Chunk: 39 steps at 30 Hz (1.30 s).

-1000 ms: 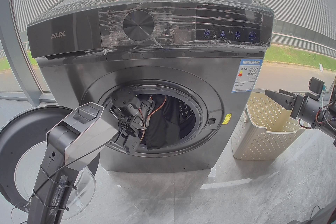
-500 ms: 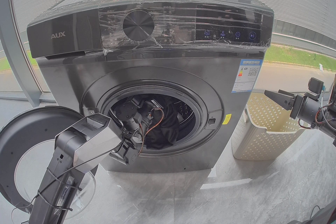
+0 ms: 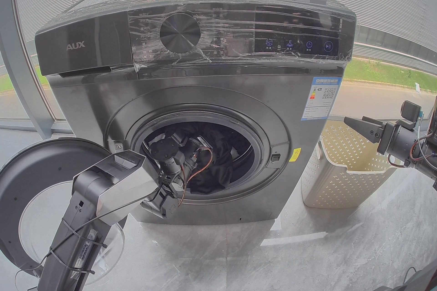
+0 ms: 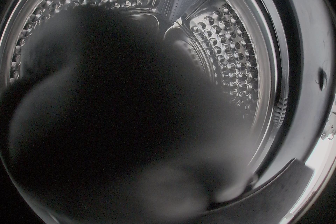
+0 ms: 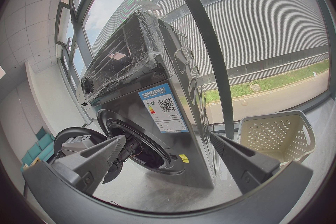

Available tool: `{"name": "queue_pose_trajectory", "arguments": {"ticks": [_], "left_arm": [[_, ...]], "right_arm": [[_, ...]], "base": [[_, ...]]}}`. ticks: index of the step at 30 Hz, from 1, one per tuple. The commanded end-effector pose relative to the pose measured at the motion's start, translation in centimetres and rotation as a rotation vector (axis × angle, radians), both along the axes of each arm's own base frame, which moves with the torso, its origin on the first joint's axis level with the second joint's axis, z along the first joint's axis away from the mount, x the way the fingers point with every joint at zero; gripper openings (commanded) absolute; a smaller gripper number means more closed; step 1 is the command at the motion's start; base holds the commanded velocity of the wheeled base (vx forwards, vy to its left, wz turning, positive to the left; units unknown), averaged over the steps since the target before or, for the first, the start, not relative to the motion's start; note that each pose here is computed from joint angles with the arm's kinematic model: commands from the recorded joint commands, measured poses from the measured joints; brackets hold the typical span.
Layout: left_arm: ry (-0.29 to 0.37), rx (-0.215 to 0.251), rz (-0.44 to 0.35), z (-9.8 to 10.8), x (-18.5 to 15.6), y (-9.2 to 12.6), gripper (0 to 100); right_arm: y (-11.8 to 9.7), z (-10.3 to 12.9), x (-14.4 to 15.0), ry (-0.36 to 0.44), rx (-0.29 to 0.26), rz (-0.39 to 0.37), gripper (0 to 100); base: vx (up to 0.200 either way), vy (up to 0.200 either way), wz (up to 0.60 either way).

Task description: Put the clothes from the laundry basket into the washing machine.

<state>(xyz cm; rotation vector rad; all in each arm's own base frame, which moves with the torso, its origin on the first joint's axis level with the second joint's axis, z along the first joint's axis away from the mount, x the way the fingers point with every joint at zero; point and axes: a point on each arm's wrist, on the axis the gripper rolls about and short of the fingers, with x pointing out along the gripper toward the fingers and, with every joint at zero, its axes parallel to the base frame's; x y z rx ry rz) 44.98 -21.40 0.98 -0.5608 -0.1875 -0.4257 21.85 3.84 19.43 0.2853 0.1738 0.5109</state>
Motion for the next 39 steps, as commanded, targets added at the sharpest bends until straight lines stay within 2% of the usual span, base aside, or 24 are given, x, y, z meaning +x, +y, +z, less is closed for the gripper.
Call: {"name": "queue_pose_trajectory", "arguments": {"ticks": [1,7,8,9,11,13,14,15,17,21,22,24,26,28,30,34,36,37,38,39], "left_arm": [[0.005,0.005,-0.003,-0.1,0.0,0.1,100],[-0.002,0.018,-0.002,0.7,0.1,0.8,100],[0.030,0.038,-0.009,0.7,-0.1,1.1,100],[0.099,0.076,-0.004,0.3,-0.5,1.7,100],[0.161,0.150,0.006,0.0,-1.3,2.5,100],[0.172,0.234,-0.008,-0.4,-1.6,3.1,100],[0.172,0.247,-0.015,-0.5,-1.7,3.2,100],[0.169,0.315,-0.051,-1.0,-1.9,3.7,100],[0.153,0.365,-0.092,-1.3,-2.3,4.0,100],[0.113,0.360,-0.105,0.2,-2.5,4.0,100],[0.070,0.350,-0.100,1.1,-2.4,4.0,100],[0.047,0.359,-0.097,2.0,-2.3,3.9,100],[0.072,0.391,-0.097,1.8,-2.5,4.1,100],[0.138,0.420,-0.092,0.6,-2.4,4.8,100],[0.145,0.417,-0.077,0.4,-1.7,5.5,100],[0.053,0.387,-0.060,2.4,0.5,4.9,100],[-0.014,0.366,-0.049,4.1,1.7,3.8,100],[-0.024,0.366,-0.056,4.0,1.8,3.2,100],[-0.024,0.366,-0.056,4.0,1.8,3.2,100],[0.033,0.391,-0.081,2.7,1.3,2.7,100]], "right_arm": [[0.0,0.0,0.0,0.001,0.000,0.000,100],[0.0,0.0,0.0,-0.001,-0.001,0.002,100],[0.0,0.1,-0.1,-0.004,0.001,0.002,100],[0.0,0.0,0.0,-0.001,-0.001,0.002,100],[0.0,0.0,0.0,-0.002,0.001,0.002,100],[0.0,0.0,0.0,-0.001,0.000,0.002,100],[0.0,0.0,0.0,-0.001,0.000,0.002,100],[0.0,0.0,0.0,-0.001,-0.001,0.002,100],[0.0,0.1,0.0,-0.004,0.001,0.002,100],[0.0,0.0,-0.1,-0.002,0.001,0.002,100],[0.0,0.1,-0.1,-0.004,0.001,0.002,100],[0.0,0.1,-0.1,-0.002,0.001,0.002,100],[0.1,0.0,0.0,-0.002,0.001,0.004,100],[0.1,0.1,0.0,-0.002,0.001,0.005,100],[0.1,0.1,0.0,-0.004,0.001,0.005,100],[0.1,0.1,0.0,-0.002,0.001,0.007,100],[0.2,0.0,0.0,-0.001,0.001,0.010,100],[0.2,0.1,0.0,-0.002,0.001,0.010,100],[0.2,0.1,0.0,-0.002,0.001,0.010,100],[0.2,0.1,0.0,-0.002,0.001,0.008,100]], "base": [[0.000,0.000,0.00],[0.000,0.000,0.00],[0.000,0.000,0.00],[0.000,0.000,0.00],[0.000,0.000,0.00],[0.000,0.000,0.00],[0.000,0.000,0.00],[0.000,0.000,0.00],[0.000,0.000,0.00],[0.000,0.000,0.00],[0.000,0.000,0.00],[0.000,0.000,0.00],[0.000,0.000,0.00],[0.000,0.000,0.00],[0.000,0.000,0.00],[0.000,0.000,0.00],[0.000,0.000,0.00],[0.000,0.000,0.00],[0.000,0.000,0.00],[0.000,0.000,0.00]]}}
